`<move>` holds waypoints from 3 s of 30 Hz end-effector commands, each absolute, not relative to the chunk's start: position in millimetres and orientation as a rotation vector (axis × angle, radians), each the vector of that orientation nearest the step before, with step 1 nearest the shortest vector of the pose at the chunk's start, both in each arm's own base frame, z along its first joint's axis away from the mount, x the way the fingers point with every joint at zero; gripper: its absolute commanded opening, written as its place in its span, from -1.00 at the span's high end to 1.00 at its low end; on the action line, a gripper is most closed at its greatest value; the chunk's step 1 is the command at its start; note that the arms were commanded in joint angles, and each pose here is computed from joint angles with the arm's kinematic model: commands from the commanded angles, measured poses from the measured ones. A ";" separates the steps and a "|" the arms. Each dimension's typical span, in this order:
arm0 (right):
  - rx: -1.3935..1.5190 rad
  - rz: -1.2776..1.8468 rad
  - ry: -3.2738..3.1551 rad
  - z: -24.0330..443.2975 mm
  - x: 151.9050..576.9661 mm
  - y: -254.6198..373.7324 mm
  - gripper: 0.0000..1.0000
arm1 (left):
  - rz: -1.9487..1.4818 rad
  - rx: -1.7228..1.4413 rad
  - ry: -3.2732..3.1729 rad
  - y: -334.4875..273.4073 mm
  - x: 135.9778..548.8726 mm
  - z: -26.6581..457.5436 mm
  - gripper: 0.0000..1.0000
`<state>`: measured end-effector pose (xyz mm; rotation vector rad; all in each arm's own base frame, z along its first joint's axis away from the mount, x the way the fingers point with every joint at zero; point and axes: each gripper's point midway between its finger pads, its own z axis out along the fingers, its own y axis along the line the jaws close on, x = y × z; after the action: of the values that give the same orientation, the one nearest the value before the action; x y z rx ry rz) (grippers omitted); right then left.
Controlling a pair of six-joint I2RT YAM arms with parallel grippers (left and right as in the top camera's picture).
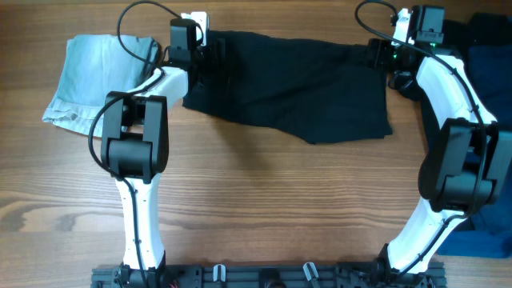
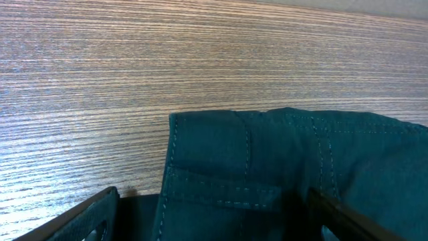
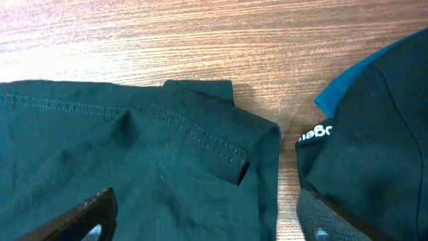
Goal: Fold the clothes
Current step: 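Grasp the shorts' top corners with both grippers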
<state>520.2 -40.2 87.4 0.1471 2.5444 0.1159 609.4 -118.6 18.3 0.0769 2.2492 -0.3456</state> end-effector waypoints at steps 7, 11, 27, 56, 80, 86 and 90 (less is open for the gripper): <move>0.151 0.115 2.556 84.9 520.8 -40.3 -0.50 | -0.413 0.121 2.161 -125.6 615.6 67.2 -0.51; 0.151 0.115 2.561 84.2 519.8 -40.4 -0.49 | -0.433 0.137 2.123 -129.3 616.8 85.9 -0.23; 0.153 0.116 2.563 83.9 519.3 -40.3 -0.50 | -0.368 0.093 2.213 -118.1 614.3 37.4 -0.41; 0.139 0.110 2.549 60.9 531.1 -42.2 -0.57 | -0.375 0.097 2.169 -120.8 615.4 69.8 0.41; 0.575 0.249 2.459 44.6 546.9 -43.6 -0.16 | -0.375 0.098 2.165 -120.8 616.0 70.6 0.29; 0.627 0.268 2.441 34.8 544.2 -43.1 -0.08 | -0.375 0.098 2.164 -120.8 616.1 70.7 0.28; 0.626 0.268 2.435 32.0 543.7 -43.3 -0.07 | -0.375 0.097 2.164 -120.8 616.1 70.7 0.28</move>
<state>548.2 -43.5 50.2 0.5945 2.4127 0.2668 610.8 -119.9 44.4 0.0918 2.2144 -0.3758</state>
